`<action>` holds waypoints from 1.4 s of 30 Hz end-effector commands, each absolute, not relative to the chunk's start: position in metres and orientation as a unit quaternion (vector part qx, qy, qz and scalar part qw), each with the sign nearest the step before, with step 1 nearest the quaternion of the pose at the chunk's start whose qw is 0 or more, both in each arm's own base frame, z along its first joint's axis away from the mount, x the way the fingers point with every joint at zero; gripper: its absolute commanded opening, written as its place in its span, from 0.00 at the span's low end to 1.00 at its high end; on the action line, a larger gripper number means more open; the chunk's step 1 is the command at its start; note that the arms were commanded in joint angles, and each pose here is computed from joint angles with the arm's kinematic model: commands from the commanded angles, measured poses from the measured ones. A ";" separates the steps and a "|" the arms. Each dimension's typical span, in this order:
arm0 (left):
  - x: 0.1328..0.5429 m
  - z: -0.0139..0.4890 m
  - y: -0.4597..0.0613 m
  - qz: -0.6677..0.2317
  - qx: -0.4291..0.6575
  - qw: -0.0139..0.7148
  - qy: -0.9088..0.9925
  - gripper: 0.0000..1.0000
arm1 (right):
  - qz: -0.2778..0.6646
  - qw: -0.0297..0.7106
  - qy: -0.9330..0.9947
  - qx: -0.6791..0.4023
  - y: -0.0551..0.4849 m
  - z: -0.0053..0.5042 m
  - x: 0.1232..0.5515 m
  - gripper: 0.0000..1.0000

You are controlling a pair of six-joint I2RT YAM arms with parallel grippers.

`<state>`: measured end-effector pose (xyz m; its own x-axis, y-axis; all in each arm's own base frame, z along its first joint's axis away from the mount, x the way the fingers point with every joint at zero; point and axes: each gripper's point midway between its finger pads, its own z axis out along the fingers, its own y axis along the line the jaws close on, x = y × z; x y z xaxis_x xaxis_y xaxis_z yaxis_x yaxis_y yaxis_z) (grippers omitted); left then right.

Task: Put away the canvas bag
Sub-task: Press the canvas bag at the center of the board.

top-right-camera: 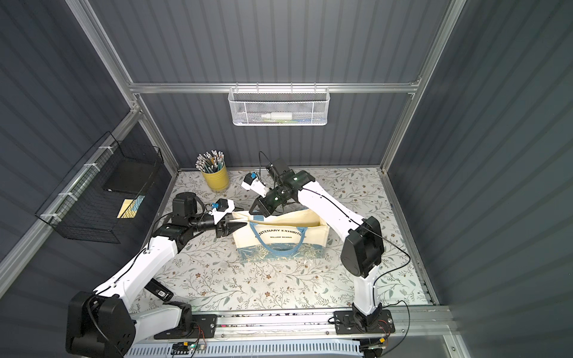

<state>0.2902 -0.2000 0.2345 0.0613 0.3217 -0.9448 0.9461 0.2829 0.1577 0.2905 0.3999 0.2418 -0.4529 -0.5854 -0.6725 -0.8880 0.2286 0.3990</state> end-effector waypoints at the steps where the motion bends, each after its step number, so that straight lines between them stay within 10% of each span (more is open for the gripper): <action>1: 0.279 0.222 -0.199 -0.320 0.509 0.495 0.627 0.55 | 0.380 0.217 0.760 -0.481 0.393 0.256 0.293 0.00; 33: 0.275 0.198 -0.202 -0.363 0.482 0.484 0.634 0.52 | 0.397 0.179 0.762 -0.480 0.382 0.242 0.274 0.00; 42: 0.271 0.204 -0.208 -0.392 0.500 0.464 0.616 0.00 | 0.386 0.185 0.764 -0.483 0.383 0.243 0.274 0.11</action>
